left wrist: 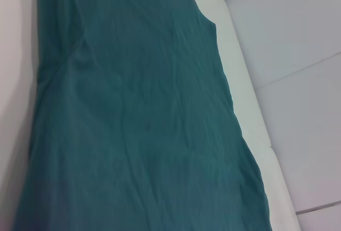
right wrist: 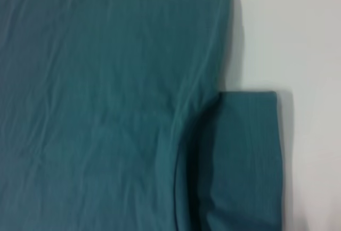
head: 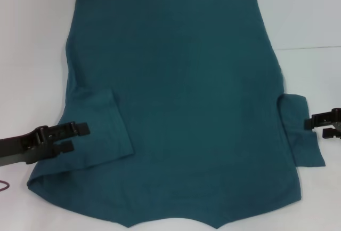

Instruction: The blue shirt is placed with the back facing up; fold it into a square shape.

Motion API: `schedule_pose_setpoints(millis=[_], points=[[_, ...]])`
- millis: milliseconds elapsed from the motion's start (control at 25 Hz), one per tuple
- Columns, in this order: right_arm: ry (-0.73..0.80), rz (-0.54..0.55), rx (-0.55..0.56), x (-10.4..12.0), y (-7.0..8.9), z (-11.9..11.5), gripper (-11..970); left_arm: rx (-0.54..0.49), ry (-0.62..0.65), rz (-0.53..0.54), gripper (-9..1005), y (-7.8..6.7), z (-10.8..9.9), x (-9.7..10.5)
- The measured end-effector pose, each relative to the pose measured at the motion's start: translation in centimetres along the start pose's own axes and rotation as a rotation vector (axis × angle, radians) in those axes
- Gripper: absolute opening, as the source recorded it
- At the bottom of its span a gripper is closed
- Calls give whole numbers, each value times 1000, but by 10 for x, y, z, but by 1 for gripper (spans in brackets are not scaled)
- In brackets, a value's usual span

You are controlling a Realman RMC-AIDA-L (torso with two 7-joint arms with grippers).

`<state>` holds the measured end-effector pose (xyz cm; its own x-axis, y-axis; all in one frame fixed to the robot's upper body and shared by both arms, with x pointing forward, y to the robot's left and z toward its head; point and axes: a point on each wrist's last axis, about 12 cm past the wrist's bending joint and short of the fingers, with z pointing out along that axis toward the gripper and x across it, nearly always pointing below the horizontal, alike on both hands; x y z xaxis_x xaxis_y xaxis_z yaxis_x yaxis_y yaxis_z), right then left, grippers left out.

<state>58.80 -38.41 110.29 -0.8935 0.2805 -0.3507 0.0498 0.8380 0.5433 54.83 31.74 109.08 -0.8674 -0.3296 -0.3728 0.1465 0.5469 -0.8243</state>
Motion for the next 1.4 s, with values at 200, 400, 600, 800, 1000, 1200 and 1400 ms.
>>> schedule_pose_setpoints(millis=[200, 400, 600, 800, 1000, 1200, 1400], points=[[6, -7, 20, 2, -1, 3, 698, 0, 0, -3, 892, 0, 0, 1], [2, -13, 19, 3, 1, 8, 697, 0, 0, -4, 893, 1, 0, 1], [-5, -17, 17, 3, 5, 13, 697, 0, 0, -3, 893, 1, 0, 1], [-8, -17, 18, 2, 6, 15, 696, -1, -1, -5, 893, 1, 0, 1], [-7, -23, 10, 1, 10, 18, 695, -3, -3, -5, 892, 1, 0, 1], [-3, -27, 3, 2, 13, 21, 695, -8, -7, -6, 892, 2, 0, 0], [-7, -19, -12, 2, 15, 20, 694, -9, -8, -8, 893, 2, 0, 0]])
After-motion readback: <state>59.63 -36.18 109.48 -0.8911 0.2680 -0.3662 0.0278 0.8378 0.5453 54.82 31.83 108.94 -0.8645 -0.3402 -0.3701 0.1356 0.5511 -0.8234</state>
